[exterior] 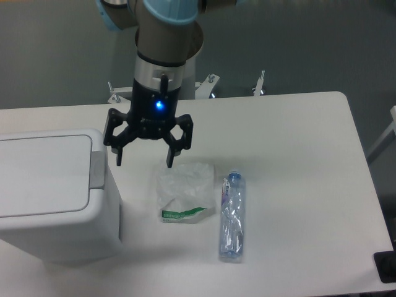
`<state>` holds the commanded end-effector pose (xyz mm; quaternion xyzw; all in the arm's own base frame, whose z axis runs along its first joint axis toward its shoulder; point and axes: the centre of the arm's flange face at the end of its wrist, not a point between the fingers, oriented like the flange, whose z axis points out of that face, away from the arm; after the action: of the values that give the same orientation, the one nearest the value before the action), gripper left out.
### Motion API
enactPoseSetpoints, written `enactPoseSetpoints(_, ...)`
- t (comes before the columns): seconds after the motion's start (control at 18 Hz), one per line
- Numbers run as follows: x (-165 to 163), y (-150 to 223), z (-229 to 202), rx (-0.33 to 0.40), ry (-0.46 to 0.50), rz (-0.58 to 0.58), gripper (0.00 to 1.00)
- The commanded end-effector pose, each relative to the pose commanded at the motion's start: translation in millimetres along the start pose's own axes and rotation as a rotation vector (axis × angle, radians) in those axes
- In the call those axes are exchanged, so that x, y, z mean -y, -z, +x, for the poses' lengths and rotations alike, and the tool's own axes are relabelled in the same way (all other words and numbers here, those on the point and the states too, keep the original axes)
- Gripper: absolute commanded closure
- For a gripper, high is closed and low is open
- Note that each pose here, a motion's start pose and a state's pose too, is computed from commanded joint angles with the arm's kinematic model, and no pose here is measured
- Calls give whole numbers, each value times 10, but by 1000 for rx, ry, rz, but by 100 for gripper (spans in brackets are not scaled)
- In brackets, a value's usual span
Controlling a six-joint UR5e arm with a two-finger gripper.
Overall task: Open the trash can
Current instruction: 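Lower the gripper onto the lid edge of the white trash can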
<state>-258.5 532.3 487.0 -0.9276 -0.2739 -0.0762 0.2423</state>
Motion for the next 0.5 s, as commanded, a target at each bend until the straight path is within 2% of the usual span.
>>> enactPoseSetpoints(0.5, -7, -52, 46, -3, -3, -9, 0)
